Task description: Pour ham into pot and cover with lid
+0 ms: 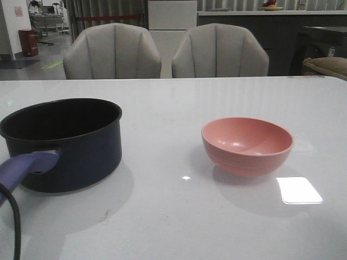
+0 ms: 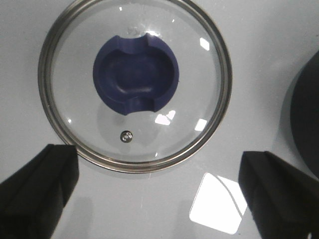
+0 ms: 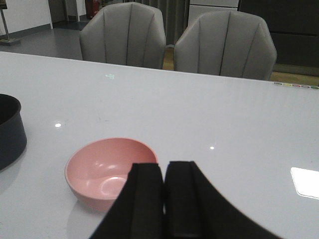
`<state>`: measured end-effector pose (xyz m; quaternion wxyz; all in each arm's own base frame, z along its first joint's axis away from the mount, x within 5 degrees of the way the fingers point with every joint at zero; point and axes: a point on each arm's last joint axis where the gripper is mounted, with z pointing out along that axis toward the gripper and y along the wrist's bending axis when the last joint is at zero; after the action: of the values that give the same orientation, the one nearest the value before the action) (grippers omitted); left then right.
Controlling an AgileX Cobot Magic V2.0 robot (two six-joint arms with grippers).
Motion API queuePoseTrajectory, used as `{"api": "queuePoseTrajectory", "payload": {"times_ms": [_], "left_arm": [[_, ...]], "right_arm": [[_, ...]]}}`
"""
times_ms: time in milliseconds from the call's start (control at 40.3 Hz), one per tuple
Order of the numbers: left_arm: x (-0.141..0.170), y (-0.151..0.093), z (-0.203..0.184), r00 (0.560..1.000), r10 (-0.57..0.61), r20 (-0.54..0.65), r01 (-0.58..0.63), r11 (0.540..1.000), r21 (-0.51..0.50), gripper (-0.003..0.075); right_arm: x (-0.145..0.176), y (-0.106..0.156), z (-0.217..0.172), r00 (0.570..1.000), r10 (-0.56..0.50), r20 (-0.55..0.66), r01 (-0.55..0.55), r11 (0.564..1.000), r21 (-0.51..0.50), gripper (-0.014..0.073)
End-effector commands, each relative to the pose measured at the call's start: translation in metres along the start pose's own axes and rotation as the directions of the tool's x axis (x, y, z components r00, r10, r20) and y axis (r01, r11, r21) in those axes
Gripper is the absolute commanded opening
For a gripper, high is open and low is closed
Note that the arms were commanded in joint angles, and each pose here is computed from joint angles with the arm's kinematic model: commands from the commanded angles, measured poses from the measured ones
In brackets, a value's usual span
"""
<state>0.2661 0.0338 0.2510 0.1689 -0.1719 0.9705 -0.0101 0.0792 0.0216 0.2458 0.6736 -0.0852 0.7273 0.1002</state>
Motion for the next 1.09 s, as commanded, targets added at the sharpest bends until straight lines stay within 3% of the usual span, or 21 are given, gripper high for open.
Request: {"api": "queuePoseTrajectory", "payload": {"times_ms": [0, 397, 919, 1068], "left_arm": [[-0.02, -0.004, -0.003, 1.0, 0.002, 0.021, -0.002, 1.0, 0.0, 0.0691], [-0.068, 0.01, 0.026, 0.993, -0.019, -0.115, 0.018, 1.0, -0.006, 0.0691], [-0.073, 0.017, 0.066, 0.979, 0.043, -0.201, -0.046, 0.999, -0.006, 0.0689], [-0.073, 0.017, 0.077, 0.973, 0.043, -0.227, -0.046, 0.999, -0.008, 0.0582]], "right_arm": [[-0.017, -0.002, -0.001, 0.995, -0.008, 0.099, 0.005, 1.0, 0.027, 0.0148], [-0.017, -0.002, -0.001, 0.995, -0.008, 0.099, 0.005, 1.0, 0.027, 0.0148], [-0.017, -0.002, -0.001, 0.995, -0.008, 0.099, 0.005, 1.0, 0.027, 0.0148], [-0.017, -0.002, -0.001, 0.995, -0.008, 0.099, 0.005, 1.0, 0.027, 0.0148]]}}
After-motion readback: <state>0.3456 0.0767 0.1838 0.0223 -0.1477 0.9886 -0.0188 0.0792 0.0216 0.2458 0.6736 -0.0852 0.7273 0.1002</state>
